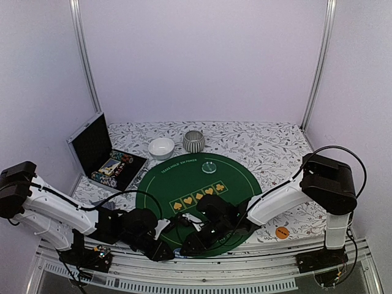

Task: Distribute texas hold em gaming equipment
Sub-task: Pick up the small blind button from the corner of the board.

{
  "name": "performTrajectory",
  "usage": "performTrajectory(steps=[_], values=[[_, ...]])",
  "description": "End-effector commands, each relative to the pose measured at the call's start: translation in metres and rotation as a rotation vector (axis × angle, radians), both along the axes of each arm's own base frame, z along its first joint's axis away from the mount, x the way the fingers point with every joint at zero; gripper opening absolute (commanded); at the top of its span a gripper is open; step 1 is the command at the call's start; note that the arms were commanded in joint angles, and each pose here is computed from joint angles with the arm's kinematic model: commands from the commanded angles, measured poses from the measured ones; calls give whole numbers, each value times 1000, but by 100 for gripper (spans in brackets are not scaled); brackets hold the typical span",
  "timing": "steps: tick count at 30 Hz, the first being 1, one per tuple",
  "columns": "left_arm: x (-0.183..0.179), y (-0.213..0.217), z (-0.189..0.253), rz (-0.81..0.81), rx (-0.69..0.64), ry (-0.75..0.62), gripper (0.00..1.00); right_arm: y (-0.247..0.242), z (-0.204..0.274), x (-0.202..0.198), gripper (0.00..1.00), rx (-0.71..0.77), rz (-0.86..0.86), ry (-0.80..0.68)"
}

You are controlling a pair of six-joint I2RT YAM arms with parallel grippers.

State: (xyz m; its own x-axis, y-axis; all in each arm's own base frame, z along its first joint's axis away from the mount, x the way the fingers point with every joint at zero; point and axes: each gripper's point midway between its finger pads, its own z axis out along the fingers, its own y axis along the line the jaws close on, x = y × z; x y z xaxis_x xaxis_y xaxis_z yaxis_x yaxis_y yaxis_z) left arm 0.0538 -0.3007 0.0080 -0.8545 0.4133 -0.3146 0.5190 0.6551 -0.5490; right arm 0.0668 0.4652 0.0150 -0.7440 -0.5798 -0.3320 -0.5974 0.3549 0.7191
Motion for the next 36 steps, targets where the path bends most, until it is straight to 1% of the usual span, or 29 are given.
performTrajectory(steps=[1, 5, 19, 28, 31, 33, 36], values=[[3, 4, -9, 12, 15, 3, 13, 13, -5, 1, 33, 33, 17, -1], [4, 4, -8, 15, 11, 2, 13, 17, -2, -2, 30, 57, 34, 10], [4, 5, -10, 21, 4, 0, 11, 33, 2, -6, 24, 111, 84, 42], [5, 8, -10, 34, -9, 1, 7, 29, -2, -9, 23, 97, 87, 61], [5, 9, -10, 38, -16, 0, 7, 29, -6, -10, 20, 86, 82, 74], [5, 10, -10, 41, -17, 2, 6, 28, -8, -9, 13, 81, 77, 78], [5, 11, -8, 43, -20, -2, 5, 27, -8, -6, 9, 73, 57, 67]])
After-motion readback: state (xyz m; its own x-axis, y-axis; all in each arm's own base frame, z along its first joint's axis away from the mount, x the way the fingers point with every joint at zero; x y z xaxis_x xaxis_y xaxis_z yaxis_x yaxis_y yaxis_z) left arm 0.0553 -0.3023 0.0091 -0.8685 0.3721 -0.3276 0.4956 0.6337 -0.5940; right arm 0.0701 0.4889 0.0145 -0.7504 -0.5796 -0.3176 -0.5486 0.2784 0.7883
